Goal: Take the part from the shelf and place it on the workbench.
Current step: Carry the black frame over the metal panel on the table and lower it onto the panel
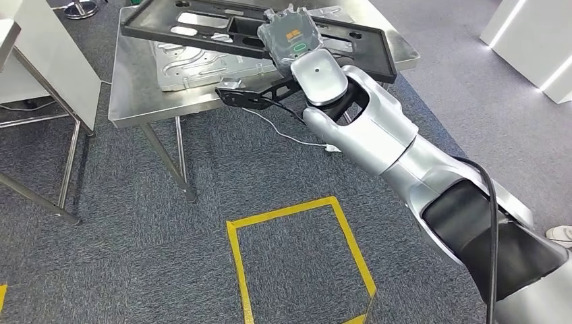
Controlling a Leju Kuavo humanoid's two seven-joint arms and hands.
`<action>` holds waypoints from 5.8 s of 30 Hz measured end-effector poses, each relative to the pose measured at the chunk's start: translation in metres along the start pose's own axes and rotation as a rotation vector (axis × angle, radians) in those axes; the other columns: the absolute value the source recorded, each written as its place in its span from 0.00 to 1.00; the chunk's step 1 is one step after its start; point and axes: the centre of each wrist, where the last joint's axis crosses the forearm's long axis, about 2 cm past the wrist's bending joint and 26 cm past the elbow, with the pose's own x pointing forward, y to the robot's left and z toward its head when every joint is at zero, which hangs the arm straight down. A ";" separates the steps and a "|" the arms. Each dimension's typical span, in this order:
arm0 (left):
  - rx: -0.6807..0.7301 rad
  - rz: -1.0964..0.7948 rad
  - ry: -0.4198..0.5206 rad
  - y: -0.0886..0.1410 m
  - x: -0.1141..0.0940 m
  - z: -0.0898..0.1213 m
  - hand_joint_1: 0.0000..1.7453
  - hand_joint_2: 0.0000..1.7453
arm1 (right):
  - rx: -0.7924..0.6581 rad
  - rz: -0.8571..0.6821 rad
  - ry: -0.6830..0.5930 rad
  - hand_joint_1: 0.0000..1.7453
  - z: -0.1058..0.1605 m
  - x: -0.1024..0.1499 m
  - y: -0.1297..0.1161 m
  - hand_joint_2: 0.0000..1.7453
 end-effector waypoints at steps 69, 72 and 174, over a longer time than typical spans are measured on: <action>0.014 -0.010 -0.010 0.010 0.003 -0.003 0.00 1.00 | 0.033 -0.011 -0.007 1.00 -0.002 0.005 0.017 1.00; 0.016 -0.011 -0.007 0.010 0.002 -0.003 0.00 1.00 | 0.037 -0.012 -0.004 1.00 -0.002 0.004 0.018 1.00; 0.004 -0.016 0.005 0.004 -0.001 -0.001 0.00 1.00 | 0.097 -0.048 -0.107 1.00 -0.011 0.053 0.044 1.00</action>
